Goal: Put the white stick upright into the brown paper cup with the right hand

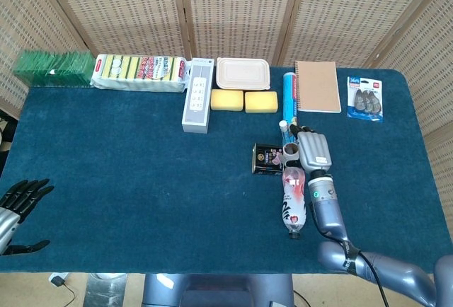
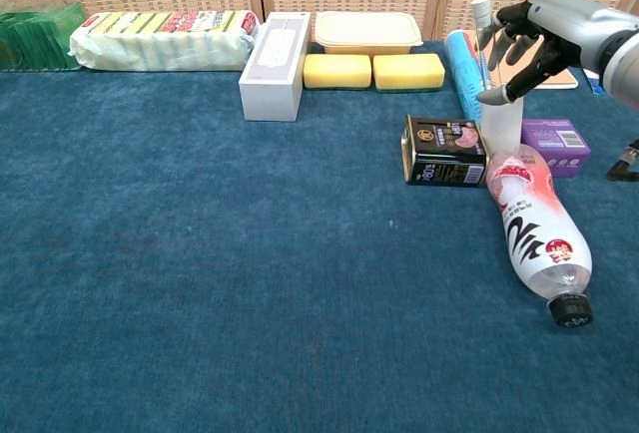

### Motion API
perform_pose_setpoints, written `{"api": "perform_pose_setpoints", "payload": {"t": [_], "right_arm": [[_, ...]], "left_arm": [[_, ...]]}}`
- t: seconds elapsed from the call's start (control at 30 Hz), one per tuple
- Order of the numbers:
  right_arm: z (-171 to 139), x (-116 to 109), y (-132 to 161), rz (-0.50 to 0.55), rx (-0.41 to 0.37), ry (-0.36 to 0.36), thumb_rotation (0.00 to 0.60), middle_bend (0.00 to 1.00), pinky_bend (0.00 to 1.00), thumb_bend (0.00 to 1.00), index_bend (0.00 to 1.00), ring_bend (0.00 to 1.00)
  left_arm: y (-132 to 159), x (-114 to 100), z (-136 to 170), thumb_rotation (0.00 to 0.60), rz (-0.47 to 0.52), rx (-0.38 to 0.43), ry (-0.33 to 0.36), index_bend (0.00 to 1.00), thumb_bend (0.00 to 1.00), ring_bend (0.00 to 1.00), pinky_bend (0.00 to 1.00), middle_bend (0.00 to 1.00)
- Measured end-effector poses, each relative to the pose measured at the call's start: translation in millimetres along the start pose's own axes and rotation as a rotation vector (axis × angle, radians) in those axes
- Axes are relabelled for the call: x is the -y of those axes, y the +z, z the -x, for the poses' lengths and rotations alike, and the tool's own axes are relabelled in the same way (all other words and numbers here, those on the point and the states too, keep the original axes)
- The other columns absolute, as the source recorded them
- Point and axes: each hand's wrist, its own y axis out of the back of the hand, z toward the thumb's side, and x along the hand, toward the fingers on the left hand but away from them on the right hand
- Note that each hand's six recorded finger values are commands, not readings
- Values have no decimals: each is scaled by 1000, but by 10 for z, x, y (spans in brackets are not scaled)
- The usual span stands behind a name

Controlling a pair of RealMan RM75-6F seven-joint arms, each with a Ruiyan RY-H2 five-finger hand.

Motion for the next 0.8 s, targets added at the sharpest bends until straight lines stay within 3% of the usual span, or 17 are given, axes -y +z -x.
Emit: {"api": "perform_pose_setpoints", "payload": {"t": [0.4,0.57,0.8], "right_arm": [[49,-47,-4,-20,8,-24,541,437,445,292,359,414],[52,-61,-13,-27,15,-25,598,466,478,298,388,452],[51,-69,-15,-33,25,-29,600,517,533,303,435,526]], "left_arm": [[2,12,-17,554,-2,-2,-5,38,84,0,0,39],[11,19,-22,555,-5,-1,-7,38,85,0,0,39],[17,23,-22,552,-6,-1,-8,38,85,0,0,40]]}}
